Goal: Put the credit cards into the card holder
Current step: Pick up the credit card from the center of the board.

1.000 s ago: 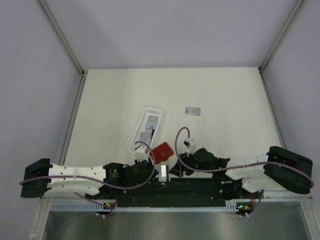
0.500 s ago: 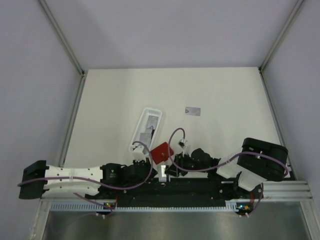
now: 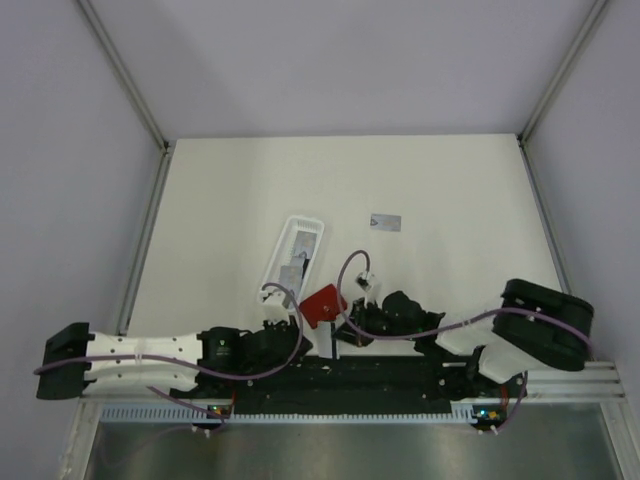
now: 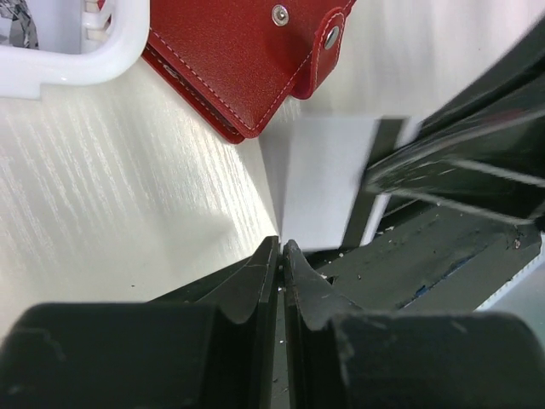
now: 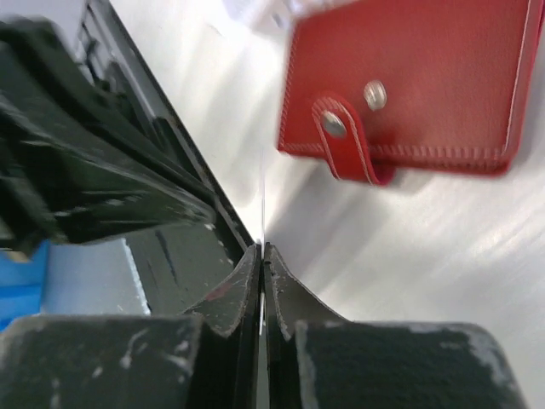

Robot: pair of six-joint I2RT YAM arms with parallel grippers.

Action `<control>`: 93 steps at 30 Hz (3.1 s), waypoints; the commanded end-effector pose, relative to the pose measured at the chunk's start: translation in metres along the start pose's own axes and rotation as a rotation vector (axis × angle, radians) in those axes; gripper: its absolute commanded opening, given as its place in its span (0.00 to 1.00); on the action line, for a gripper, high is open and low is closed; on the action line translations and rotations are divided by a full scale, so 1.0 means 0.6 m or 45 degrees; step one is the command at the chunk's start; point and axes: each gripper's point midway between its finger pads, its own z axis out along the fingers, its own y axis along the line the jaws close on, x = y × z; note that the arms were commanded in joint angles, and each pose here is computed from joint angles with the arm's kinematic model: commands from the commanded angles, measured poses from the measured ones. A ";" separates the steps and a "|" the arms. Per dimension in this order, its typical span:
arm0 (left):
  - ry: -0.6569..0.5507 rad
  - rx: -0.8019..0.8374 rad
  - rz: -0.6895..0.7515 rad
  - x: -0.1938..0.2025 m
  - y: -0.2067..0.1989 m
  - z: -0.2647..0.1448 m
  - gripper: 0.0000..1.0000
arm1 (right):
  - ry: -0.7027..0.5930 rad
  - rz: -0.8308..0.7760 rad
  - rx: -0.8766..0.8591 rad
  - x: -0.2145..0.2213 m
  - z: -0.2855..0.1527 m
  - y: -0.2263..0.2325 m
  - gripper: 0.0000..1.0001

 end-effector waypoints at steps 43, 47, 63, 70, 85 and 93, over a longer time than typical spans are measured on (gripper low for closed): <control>-0.366 1.109 0.356 -0.156 -0.327 -0.223 0.00 | -0.217 -0.242 -0.742 -0.201 -0.239 0.311 0.39; -0.404 1.121 0.299 -0.164 -0.326 -0.224 0.00 | -0.243 -0.224 -0.769 -0.200 -0.239 0.309 0.47; -0.397 1.130 0.262 -0.158 -0.324 -0.214 0.00 | -0.265 -0.207 -0.779 -0.205 -0.244 0.312 0.34; -0.393 1.132 0.278 -0.154 -0.324 -0.212 0.00 | -0.259 -0.217 -0.782 -0.204 -0.241 0.313 0.00; -0.640 0.242 0.381 -0.248 -0.145 -0.118 0.79 | -0.360 0.036 0.309 -0.212 -0.212 0.054 0.02; -0.497 -0.053 0.429 -0.300 -0.057 -0.033 0.09 | -0.359 0.140 0.508 -0.186 -0.219 -0.009 0.00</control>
